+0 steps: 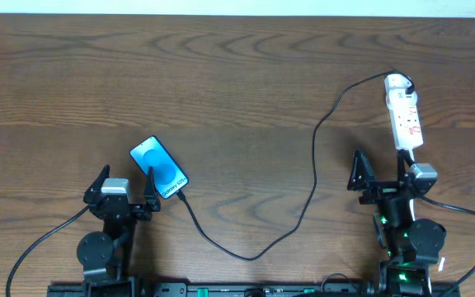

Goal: Plug charger to phone and switch on socket

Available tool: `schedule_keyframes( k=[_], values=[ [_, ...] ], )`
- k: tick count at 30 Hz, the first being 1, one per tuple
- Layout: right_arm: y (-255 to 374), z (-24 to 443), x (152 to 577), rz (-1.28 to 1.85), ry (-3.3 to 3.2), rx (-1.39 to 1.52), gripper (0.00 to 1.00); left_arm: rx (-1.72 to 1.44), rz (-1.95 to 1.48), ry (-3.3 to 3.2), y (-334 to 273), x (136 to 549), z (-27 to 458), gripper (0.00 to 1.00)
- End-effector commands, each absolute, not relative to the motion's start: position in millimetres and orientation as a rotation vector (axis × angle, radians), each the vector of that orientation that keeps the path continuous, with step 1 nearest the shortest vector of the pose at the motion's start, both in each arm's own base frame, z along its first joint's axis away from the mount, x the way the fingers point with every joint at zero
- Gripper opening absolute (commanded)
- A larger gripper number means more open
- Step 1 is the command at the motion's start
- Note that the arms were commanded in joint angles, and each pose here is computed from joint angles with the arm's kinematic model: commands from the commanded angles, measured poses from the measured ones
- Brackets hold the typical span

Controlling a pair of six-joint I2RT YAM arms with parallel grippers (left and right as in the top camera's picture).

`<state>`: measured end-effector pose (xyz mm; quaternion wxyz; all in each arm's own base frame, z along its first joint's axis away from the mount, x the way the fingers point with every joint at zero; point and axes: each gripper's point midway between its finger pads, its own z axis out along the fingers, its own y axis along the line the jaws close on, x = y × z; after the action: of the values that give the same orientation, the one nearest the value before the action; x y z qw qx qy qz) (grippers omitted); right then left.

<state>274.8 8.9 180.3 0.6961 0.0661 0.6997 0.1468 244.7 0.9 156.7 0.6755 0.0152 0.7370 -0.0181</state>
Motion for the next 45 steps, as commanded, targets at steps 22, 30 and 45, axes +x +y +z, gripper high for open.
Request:
schedule_keyframes(
  k=[22,30,45],
  values=[
    [-5,189,247,0.133,1.508,0.143,0.99,0.052,-0.072,1.703,-4,244,142,0.88],
    [5,189,246,0.089,1.512,0.039,0.99,0.052,-0.072,1.703,-4,244,142,0.88],
    [11,188,246,0.020,1.516,-0.083,0.99,0.052,-0.072,1.703,-4,244,142,0.88]
  ],
)
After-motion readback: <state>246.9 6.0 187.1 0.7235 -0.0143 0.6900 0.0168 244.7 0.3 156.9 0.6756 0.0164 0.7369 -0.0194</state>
